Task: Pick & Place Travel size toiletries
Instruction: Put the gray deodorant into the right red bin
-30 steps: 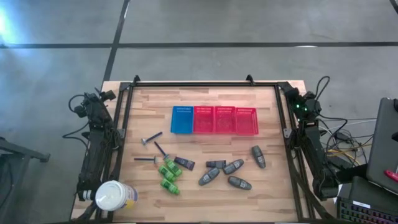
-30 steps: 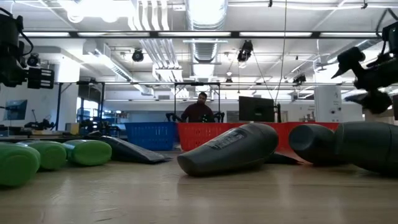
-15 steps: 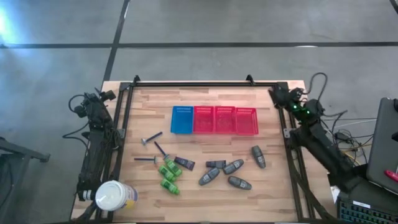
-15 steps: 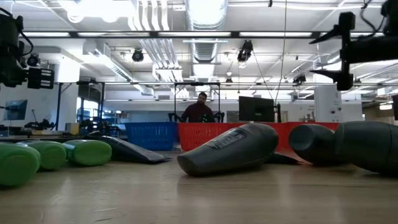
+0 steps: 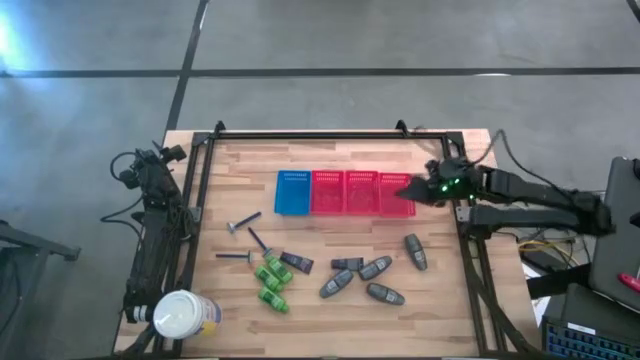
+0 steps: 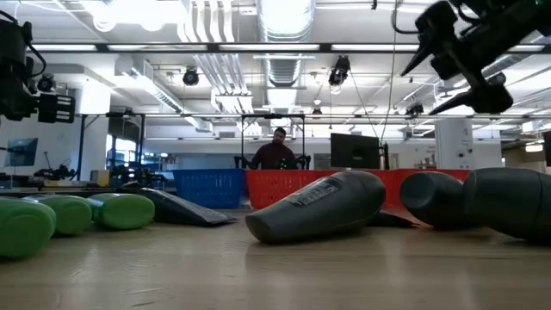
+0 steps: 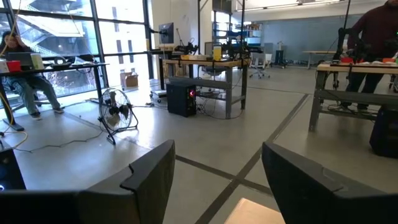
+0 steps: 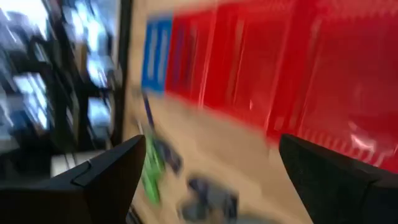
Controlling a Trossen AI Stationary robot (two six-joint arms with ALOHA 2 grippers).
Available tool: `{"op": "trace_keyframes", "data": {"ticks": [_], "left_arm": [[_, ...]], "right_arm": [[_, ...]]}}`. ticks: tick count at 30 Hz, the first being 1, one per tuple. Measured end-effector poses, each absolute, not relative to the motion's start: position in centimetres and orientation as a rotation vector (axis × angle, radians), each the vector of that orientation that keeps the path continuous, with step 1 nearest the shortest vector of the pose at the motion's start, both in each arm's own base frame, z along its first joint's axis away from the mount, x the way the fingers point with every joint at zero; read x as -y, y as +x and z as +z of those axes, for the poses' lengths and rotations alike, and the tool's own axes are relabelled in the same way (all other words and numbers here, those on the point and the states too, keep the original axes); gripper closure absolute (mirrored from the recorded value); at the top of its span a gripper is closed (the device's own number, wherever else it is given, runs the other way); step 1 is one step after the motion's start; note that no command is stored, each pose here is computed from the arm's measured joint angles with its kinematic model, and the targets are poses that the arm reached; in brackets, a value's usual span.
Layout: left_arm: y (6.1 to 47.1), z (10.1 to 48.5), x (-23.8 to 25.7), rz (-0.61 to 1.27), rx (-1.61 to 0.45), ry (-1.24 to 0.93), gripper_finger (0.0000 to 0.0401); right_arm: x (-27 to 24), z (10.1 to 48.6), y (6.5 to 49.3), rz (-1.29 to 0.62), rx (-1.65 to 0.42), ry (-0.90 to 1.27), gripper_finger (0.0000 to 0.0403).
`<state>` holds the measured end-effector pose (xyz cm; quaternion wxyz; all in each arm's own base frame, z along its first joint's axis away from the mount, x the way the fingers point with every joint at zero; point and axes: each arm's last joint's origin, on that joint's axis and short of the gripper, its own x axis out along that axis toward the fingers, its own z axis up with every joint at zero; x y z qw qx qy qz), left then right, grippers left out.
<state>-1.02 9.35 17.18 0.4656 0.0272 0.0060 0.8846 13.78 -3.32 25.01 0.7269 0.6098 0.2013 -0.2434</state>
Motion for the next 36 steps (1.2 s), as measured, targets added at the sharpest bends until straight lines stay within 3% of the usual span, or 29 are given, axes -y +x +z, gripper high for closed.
{"op": "trace_keyframes", "data": {"ticks": [8, 14, 26, 36], "left_arm": [[-1.0, 17.2, -9.3, 2.172, -0.015, 0.067, 0.0156], [-1.0, 17.2, -9.3, 2.172, -0.015, 0.067, 0.0156], [-1.0, 17.2, -9.3, 2.172, -0.014, 0.067, 0.0156], [-1.0, 17.2, -9.3, 2.172, -0.015, 0.067, 0.0156]], "right_arm": [[0.8, 23.6, 17.6, -0.652, -0.786, 1.163, 0.0039], [-0.2, 23.1, 20.5, -0.576, -0.956, 1.073, 0.0039], [-1.8, 19.8, 21.3, -0.623, -1.465, 1.136, 0.0039], [-3.2, 18.4, 21.2, -0.748, -1.574, 1.144, 0.0039]]}}
